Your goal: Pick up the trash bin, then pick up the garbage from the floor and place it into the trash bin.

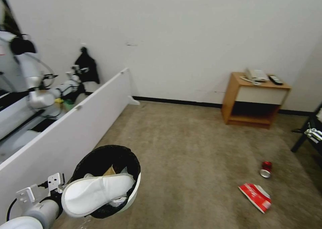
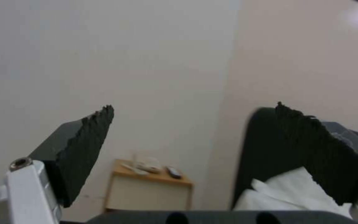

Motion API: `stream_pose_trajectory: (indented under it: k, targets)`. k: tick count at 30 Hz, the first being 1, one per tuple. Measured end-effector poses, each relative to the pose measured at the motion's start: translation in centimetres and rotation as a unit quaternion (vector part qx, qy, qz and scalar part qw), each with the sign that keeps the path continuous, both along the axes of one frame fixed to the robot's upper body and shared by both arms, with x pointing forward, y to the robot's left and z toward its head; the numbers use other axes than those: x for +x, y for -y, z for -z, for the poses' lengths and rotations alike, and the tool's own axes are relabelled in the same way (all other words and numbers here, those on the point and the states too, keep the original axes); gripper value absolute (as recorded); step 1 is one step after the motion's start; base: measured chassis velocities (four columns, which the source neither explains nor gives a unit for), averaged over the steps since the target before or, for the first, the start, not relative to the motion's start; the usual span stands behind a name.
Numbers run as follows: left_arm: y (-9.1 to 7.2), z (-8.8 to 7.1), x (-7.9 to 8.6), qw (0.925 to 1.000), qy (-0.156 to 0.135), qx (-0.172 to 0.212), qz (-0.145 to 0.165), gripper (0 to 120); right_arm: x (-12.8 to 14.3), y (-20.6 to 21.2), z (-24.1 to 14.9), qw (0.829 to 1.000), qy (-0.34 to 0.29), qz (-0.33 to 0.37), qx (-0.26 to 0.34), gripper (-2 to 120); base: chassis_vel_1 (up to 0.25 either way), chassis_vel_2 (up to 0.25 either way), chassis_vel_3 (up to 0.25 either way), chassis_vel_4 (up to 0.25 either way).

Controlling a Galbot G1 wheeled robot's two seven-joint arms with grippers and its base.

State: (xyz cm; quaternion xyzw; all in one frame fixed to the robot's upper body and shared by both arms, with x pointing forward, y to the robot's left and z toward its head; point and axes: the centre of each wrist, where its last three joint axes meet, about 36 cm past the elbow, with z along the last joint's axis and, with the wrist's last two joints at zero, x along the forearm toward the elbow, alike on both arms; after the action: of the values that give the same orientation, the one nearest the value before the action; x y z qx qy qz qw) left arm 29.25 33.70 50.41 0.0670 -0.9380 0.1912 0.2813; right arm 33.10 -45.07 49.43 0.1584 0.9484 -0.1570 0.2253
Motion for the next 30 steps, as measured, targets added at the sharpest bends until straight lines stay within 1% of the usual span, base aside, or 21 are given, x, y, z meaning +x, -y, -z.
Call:
stream_pose_trajectory:
  k: [9,16,25,30]
  targets:
    - [0.0,0.0,0.0,1.0000,0.005,0.004,-0.003,1,0.0,-1.9,-0.3,1.000,0.004,-0.002,0.026,99,-0.125,-0.127,-0.120,-0.128]
    - [0.1,0.1,0.0,0.9999,0.008,0.007,-0.006,1,0.1,-3.2,0.2,0.999,0.000,-0.006,0.046,99,-0.126,-0.120,-0.112,-0.126]
    - [0.1,-0.1,-0.1,0.9999,0.010,0.007,-0.005,1,0.4,-3.8,0.4,0.999,0.002,-0.019,0.048,100,-0.112,-0.126,-0.122,-0.122]
    - [0.1,0.0,-0.2,0.9999,0.009,0.010,-0.007,1,0.7,-4.3,0.8,0.998,-0.003,-0.031,0.048,100,-0.039,-0.034,-0.025,-0.032]
